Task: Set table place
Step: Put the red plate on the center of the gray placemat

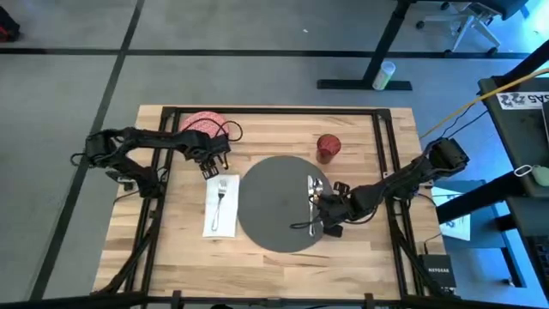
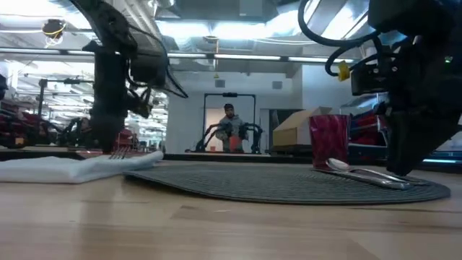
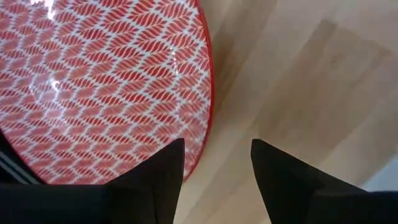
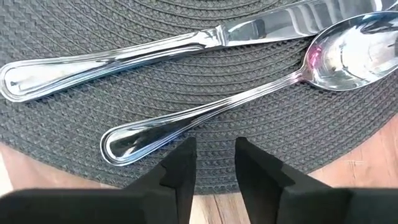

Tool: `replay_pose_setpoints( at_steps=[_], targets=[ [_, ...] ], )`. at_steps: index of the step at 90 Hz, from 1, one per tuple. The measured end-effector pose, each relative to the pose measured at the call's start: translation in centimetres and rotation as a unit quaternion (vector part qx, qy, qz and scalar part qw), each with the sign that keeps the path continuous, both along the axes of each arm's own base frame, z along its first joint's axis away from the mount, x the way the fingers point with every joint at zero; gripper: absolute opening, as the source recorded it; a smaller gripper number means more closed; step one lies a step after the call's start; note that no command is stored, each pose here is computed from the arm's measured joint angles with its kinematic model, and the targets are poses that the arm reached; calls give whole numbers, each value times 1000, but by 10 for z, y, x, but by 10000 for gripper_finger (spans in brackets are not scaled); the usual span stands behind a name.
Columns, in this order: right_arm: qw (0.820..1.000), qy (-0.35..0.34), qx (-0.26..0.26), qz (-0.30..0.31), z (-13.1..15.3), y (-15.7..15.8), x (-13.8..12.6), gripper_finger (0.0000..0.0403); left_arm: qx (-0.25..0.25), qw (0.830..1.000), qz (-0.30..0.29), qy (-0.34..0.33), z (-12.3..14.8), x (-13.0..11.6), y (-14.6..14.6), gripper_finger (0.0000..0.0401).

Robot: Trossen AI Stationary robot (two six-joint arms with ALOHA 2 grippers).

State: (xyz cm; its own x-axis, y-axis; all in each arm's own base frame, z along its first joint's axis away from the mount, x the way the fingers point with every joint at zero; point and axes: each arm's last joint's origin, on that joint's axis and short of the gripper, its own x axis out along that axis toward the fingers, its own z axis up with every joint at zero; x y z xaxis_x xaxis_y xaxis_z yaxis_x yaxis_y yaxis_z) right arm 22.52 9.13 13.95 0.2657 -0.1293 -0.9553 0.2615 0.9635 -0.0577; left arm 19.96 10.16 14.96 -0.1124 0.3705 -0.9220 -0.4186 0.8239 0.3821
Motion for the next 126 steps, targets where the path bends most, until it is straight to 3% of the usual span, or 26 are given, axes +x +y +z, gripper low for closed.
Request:
replay_pose_setpoints(
  at_steps=[38, 49, 63, 79, 102, 126],
  targets=[
    [1000, -1, 0, 0, 0, 0, 0, 95, 30, 995, -30, 93, -21, -1, 17, 159],
    [1000, -1, 0, 0, 0, 0, 0, 95, 22, 992, -58, 108, -23, -1, 17, 125],
    [1000, -1, 0, 0, 0, 0, 0, 95, 18, 990, -71, 120, -23, -2, 15, 46],
    [1000, -1, -1, 0, 0, 0, 0, 95, 26, 987, -94, 129, -23, 3, 4, 27],
    [1000, -6, -6, -4, 0, 0, 1, 95, 54, 985, -118, 112, 0, 16, -5, 8],
    [1000, -6, -6, -4, 0, 0, 1, 95, 75, 987, -137, 46, 47, 18, -18, 1]
  ],
)
